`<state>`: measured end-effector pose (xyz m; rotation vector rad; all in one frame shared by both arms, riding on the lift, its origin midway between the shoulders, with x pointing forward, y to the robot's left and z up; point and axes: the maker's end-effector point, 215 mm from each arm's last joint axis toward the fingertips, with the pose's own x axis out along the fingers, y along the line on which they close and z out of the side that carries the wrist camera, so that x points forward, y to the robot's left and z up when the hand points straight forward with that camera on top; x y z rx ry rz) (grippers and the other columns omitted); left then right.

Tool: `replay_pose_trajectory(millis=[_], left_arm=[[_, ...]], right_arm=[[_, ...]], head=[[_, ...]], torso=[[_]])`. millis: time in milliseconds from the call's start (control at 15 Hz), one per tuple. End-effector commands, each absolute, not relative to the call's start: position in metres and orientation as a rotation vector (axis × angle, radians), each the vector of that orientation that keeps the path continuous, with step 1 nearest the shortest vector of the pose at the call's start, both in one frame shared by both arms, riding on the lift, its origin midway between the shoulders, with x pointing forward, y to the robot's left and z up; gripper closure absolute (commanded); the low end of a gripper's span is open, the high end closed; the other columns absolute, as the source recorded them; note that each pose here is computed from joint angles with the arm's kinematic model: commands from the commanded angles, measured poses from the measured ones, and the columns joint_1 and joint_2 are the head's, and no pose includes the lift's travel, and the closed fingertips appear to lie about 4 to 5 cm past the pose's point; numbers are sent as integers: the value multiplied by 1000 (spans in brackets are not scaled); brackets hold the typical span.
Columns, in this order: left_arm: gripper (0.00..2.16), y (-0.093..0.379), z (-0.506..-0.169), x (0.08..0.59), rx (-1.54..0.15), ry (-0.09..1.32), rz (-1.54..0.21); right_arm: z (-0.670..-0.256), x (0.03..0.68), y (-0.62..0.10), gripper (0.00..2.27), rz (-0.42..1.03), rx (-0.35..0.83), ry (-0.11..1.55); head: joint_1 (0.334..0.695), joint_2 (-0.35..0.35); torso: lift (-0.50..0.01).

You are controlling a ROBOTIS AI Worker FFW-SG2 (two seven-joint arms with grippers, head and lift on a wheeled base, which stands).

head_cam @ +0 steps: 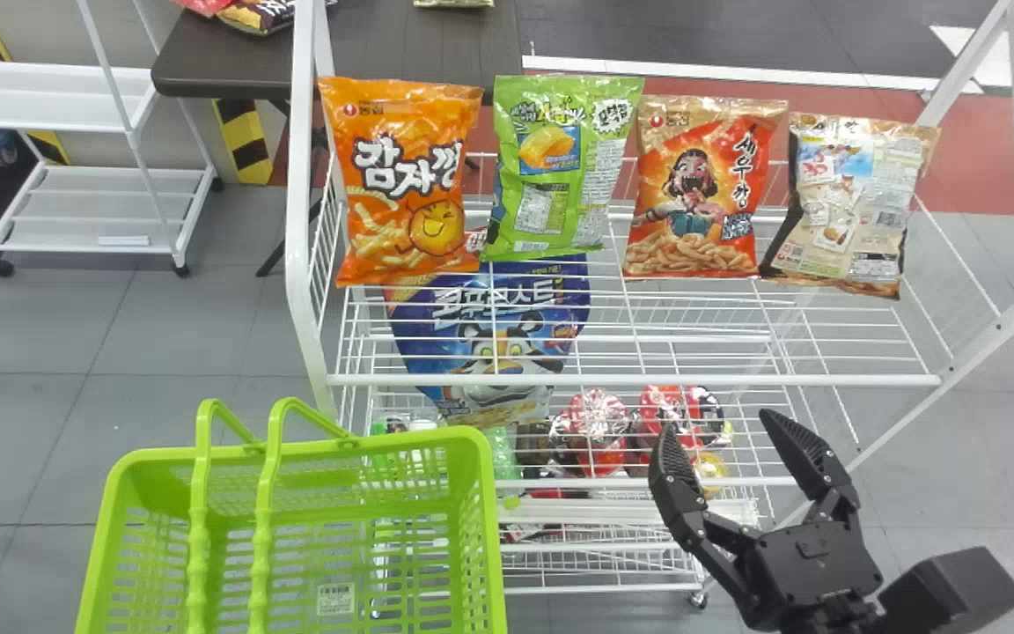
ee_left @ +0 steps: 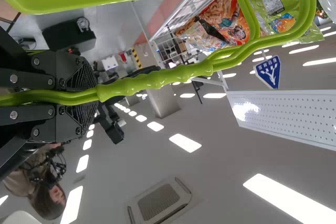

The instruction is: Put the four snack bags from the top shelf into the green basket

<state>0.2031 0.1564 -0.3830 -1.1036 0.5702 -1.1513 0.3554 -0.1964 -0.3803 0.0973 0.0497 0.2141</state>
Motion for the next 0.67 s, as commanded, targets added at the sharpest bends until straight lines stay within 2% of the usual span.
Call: replay_pose_trajectory(millis=[0, 600], left_arm=[[2148, 157, -383, 202, -1108, 569, -1155], [2148, 157, -385, 201, -1121, 569, -1152]], right_arm=[[-380, 356, -196, 87, 214, 99, 49], [-379, 359, -195, 87, 216, 100, 46]], head=[[695, -87], [695, -82]], torso=[[0], [0]])
